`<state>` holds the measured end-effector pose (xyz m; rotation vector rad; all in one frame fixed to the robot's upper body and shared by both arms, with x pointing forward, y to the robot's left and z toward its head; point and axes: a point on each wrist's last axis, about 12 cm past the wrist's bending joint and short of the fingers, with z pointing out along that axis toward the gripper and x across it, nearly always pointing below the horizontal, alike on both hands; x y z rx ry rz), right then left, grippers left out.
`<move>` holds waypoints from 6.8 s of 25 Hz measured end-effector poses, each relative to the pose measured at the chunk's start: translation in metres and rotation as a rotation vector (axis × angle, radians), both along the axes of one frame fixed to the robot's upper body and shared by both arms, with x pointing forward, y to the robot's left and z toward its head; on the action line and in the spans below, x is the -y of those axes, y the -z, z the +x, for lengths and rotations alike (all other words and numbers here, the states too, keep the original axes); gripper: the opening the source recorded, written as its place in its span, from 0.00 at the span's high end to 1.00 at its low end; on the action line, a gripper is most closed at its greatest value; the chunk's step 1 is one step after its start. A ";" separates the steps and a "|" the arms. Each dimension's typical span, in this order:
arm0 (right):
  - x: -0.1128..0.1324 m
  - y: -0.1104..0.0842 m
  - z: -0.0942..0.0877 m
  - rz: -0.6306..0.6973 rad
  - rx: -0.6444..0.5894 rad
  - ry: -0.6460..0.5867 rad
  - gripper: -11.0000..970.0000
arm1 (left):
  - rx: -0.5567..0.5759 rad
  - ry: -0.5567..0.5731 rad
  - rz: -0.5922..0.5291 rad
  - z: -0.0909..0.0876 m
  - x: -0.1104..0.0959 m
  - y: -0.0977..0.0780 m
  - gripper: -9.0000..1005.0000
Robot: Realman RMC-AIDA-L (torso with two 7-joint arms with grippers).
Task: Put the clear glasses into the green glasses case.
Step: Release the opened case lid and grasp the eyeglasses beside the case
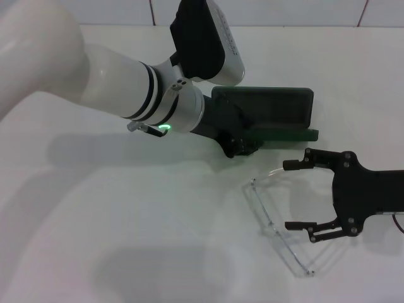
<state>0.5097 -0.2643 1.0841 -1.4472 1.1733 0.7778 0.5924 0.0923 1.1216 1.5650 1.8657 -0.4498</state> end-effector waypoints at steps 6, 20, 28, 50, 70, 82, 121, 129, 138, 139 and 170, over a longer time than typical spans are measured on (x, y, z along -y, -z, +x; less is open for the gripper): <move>-0.001 -0.001 0.002 0.000 0.003 -0.003 0.11 | -0.011 0.000 0.007 -0.001 -0.002 0.001 0.60; -0.002 -0.001 0.002 0.001 -0.002 -0.002 0.11 | -0.101 0.066 0.095 -0.008 -0.003 0.004 0.85; 0.000 0.000 0.000 0.003 -0.007 -0.002 0.11 | -0.075 0.061 -0.027 -0.018 -0.014 -0.011 0.82; -0.002 -0.032 0.020 -0.012 -0.145 0.013 0.12 | 0.114 -0.174 -0.921 -0.092 -0.149 0.040 0.45; -0.034 -0.133 0.046 -0.369 -0.800 0.387 0.12 | 0.242 -0.328 -0.900 -0.093 -0.185 0.052 0.37; -0.125 -0.150 0.054 -0.829 -0.972 0.502 0.12 | 0.139 -0.280 -0.829 -0.095 -0.184 0.058 0.37; -0.148 -0.072 0.061 -0.906 -1.095 0.538 0.23 | 0.110 -0.263 -0.767 -0.091 -0.173 0.067 0.38; -0.153 -0.067 0.059 -0.906 -1.091 0.529 0.28 | 0.109 -0.263 -0.748 -0.092 -0.172 0.069 0.38; -0.152 -0.063 0.059 -0.921 -1.095 0.535 0.28 | 0.104 -0.258 -0.744 -0.093 -0.171 0.070 0.38; -0.152 -0.063 0.059 -0.924 -1.093 0.534 0.28 | 0.104 -0.258 -0.743 -0.093 -0.171 0.070 0.38; -0.158 -0.063 0.059 -0.948 -1.039 0.532 0.54 | 0.100 -0.271 -0.739 -0.094 -0.172 0.073 0.38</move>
